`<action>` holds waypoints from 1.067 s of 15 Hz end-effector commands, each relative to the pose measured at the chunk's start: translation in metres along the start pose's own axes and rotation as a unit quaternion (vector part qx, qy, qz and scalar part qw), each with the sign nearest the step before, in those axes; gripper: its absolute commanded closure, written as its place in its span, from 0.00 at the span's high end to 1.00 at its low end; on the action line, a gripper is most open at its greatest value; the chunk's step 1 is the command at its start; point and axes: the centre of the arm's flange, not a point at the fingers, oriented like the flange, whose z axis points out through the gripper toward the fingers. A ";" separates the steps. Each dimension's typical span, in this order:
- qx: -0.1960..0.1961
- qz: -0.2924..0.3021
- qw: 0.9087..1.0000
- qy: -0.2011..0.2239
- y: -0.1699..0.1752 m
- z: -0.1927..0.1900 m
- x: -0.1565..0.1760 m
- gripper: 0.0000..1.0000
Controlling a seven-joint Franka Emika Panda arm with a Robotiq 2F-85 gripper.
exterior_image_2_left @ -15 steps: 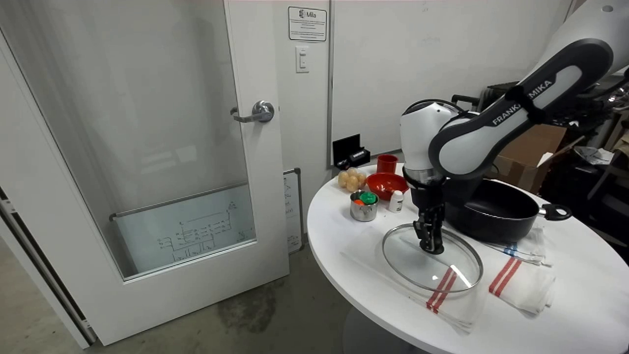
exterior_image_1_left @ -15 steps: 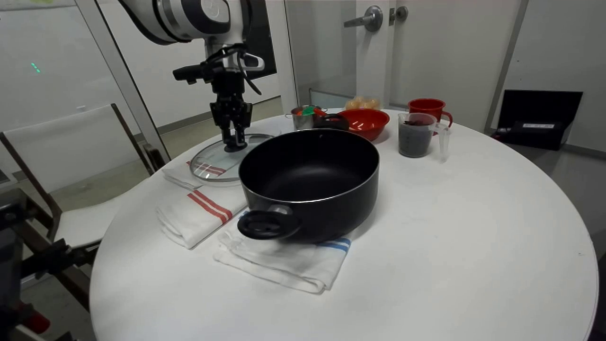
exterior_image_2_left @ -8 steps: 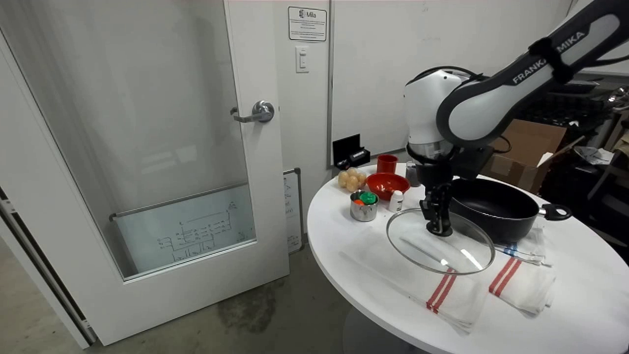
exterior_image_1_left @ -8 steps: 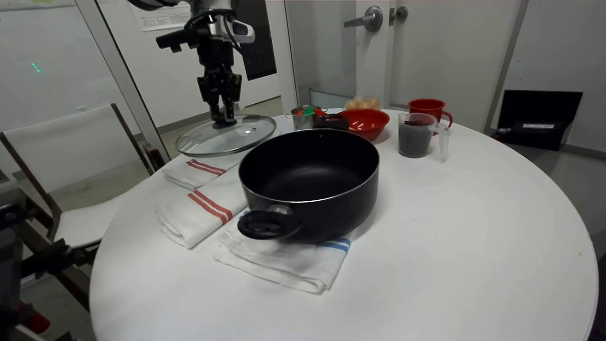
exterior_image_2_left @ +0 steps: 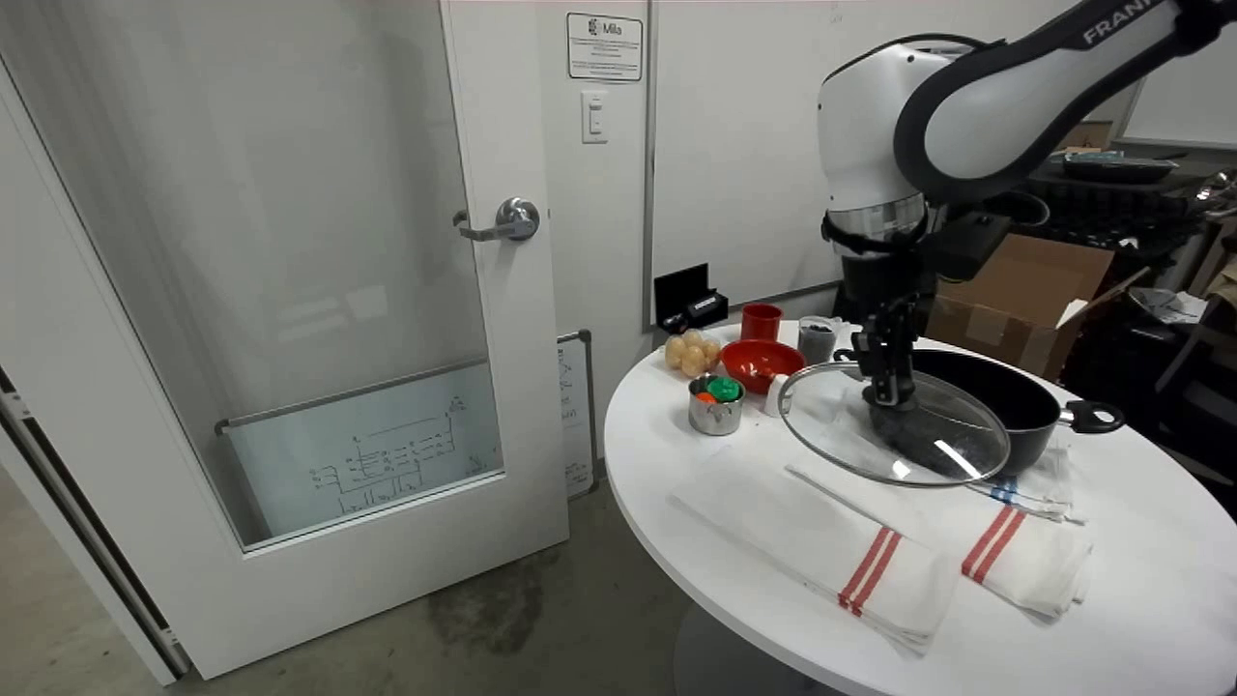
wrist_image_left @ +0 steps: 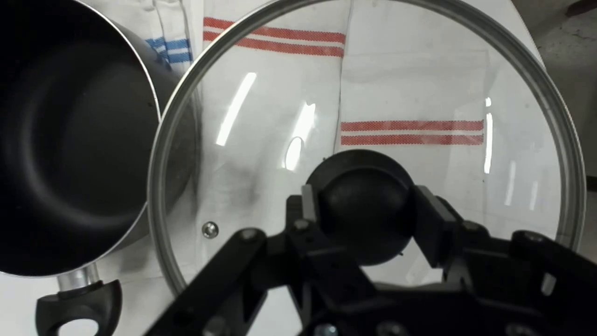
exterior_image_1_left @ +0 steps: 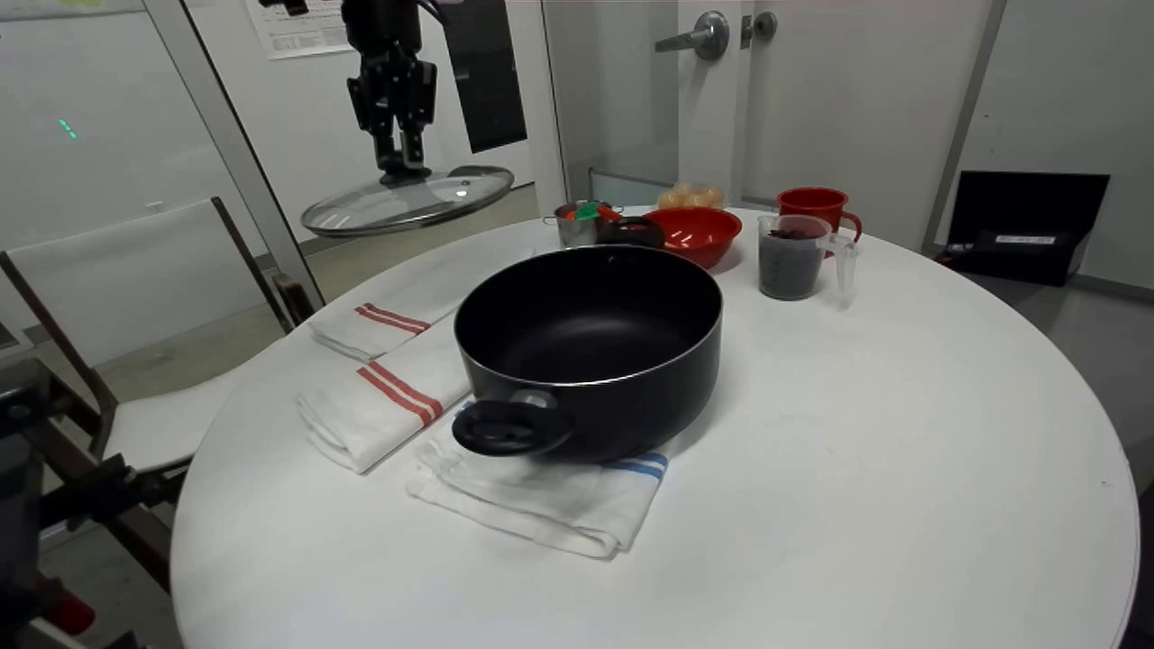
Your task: Pick up the lid and cover the pot
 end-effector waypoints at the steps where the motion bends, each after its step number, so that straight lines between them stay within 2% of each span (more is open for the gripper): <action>1: 0.003 0.034 0.999 -0.003 0.031 -0.025 -0.023 0.25; 10: 0.005 0.130 0.991 -0.013 0.148 -0.012 -0.019 0.25; 16: 0.013 0.180 0.983 -0.024 0.204 0.004 -0.020 0.25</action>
